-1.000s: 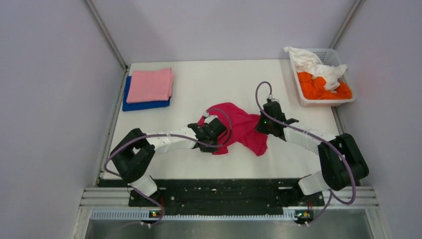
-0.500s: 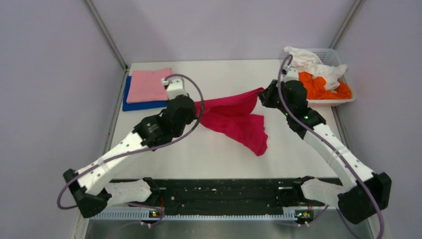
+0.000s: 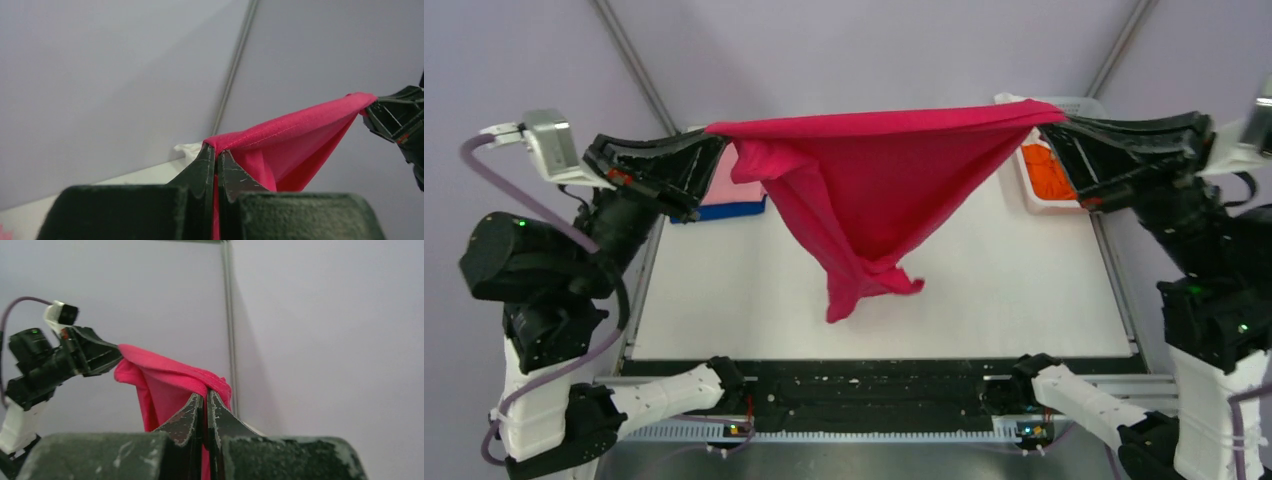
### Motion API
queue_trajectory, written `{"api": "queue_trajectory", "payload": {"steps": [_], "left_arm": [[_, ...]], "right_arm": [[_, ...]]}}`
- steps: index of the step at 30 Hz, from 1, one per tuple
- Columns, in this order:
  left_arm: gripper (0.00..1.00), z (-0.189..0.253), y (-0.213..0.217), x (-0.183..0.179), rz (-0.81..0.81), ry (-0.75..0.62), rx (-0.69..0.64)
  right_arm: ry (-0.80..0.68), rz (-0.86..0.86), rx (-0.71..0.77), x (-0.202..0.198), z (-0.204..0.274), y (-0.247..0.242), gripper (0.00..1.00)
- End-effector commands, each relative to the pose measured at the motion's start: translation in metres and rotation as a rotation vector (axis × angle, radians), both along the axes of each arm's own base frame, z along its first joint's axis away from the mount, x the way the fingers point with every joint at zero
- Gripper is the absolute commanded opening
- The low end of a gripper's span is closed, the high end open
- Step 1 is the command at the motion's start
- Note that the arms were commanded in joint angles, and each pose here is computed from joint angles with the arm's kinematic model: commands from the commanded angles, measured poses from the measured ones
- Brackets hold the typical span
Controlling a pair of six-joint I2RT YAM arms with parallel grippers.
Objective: Fold and stack the t-shirts
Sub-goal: Flatten out the tshirt
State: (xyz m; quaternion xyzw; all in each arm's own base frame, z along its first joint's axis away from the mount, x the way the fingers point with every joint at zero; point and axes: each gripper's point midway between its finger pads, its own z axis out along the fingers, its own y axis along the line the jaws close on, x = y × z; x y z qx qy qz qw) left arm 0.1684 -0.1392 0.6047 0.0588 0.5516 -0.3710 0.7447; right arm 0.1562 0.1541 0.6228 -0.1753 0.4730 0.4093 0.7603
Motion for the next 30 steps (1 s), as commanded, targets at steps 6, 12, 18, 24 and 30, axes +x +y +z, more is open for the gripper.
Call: {"api": "queue_trajectory", "payload": {"steps": [6,12,18,24,30], "left_arm": [[0.00,0.049,-0.003,-0.059,-0.216,-0.237,0.050],[0.00,0.045,-0.001,-0.032,-0.101,-0.186,0.050],[0.00,-0.010,-0.006,0.073,0.311,0.034,0.122],[0.00,-0.148,-0.017,0.226,0.593,0.376,0.270],[0.34,-0.295,-0.021,0.366,0.637,0.636,0.410]], "right_arm": [[-0.228,0.114,-0.046,-0.076,0.060,-0.007,0.00],[-0.192,-0.049,-0.045,-0.043,0.056,-0.019,0.00],[-0.002,-0.439,-0.091,0.067,-0.001,-0.047,0.00],[0.292,-0.854,-0.266,0.218,-0.139,-0.068,0.00],[0.594,-0.763,-0.329,0.368,-0.310,-0.044,0.02]]}}
